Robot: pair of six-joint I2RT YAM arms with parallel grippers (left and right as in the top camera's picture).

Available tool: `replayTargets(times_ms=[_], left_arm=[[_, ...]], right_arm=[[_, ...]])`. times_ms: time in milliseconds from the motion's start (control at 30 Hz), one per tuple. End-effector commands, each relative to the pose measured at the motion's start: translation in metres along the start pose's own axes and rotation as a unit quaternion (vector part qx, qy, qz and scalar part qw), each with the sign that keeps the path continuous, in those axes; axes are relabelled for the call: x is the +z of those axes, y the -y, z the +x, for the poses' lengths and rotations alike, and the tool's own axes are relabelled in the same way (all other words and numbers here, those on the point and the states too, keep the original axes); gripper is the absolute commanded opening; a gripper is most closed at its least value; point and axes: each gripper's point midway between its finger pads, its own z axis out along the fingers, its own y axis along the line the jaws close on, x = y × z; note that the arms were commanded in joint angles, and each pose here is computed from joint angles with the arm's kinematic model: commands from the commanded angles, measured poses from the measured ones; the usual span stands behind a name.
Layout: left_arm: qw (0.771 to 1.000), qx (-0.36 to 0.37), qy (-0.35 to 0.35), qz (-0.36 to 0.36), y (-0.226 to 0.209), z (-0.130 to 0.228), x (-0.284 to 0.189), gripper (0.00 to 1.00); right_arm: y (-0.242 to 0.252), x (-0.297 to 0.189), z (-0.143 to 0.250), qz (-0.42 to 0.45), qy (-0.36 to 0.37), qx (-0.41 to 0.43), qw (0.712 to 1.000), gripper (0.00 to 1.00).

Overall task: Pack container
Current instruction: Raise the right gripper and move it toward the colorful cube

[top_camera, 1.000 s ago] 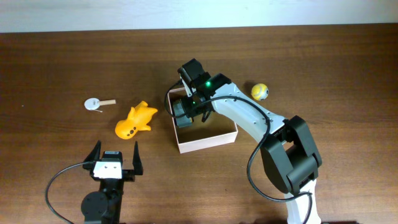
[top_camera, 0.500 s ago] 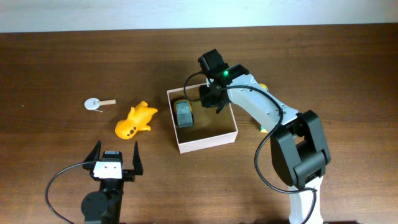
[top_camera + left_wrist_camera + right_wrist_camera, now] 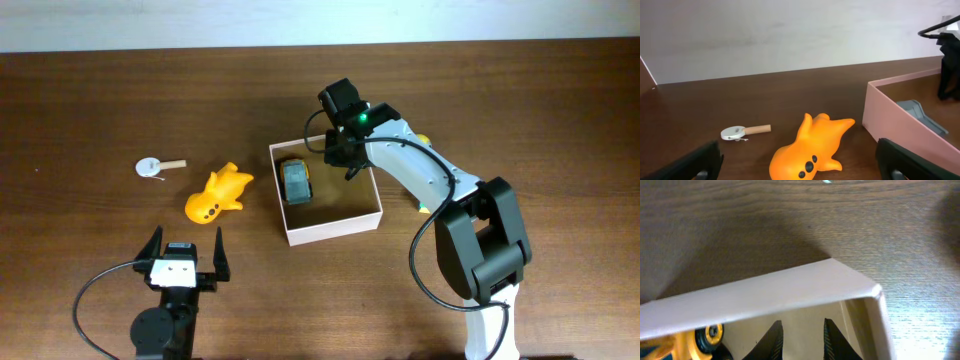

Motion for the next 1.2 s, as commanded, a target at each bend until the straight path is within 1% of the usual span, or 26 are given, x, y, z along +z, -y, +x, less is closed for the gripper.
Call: replayTargets(times_ms=[0, 233, 467, 567, 733, 933, 1100, 1167], left_arm=[[1.000, -0.001, -0.001, -0.005, -0.002, 0.002, 0.000, 0.99], [1.000, -0.001, -0.001, -0.005, -0.002, 0.002, 0.000, 0.99], [1.000, -0.001, -0.001, -0.005, -0.002, 0.002, 0.000, 0.99], [1.000, -0.001, -0.001, -0.005, -0.002, 0.002, 0.000, 0.99], [1.000, -0.001, -0.001, -0.005, -0.002, 0.002, 0.000, 0.99], [1.000, -0.001, -0.001, -0.005, -0.002, 0.002, 0.000, 0.99], [1.000, -0.001, -0.001, -0.005, -0.002, 0.002, 0.000, 0.99], [1.000, -0.001, -0.001, -0.005, -0.002, 0.002, 0.000, 0.99]], right_arm=[[0.015, 0.000, -0.010, 0.033, 0.025, 0.053, 0.998, 0.22], [0.025, 0.001, -0.019, 0.034, 0.034, 0.108, 0.993, 0.22], [0.046, 0.002, -0.031, 0.037, 0.039, 0.165, 0.985, 0.21], [0.048, 0.002, -0.035, 0.034, 0.043, 0.169, 0.984, 0.22], [0.045, 0.002, -0.036, 0.028, 0.045, 0.161, 0.986, 0.21], [0.017, -0.004, -0.036, -0.040, 0.020, 0.104, 0.994, 0.22], [-0.006, -0.020, -0.036, -0.096, -0.004, 0.067, 0.993, 0.22], [-0.010, -0.026, -0.037, -0.103, -0.008, 0.055, 0.993, 0.22]])
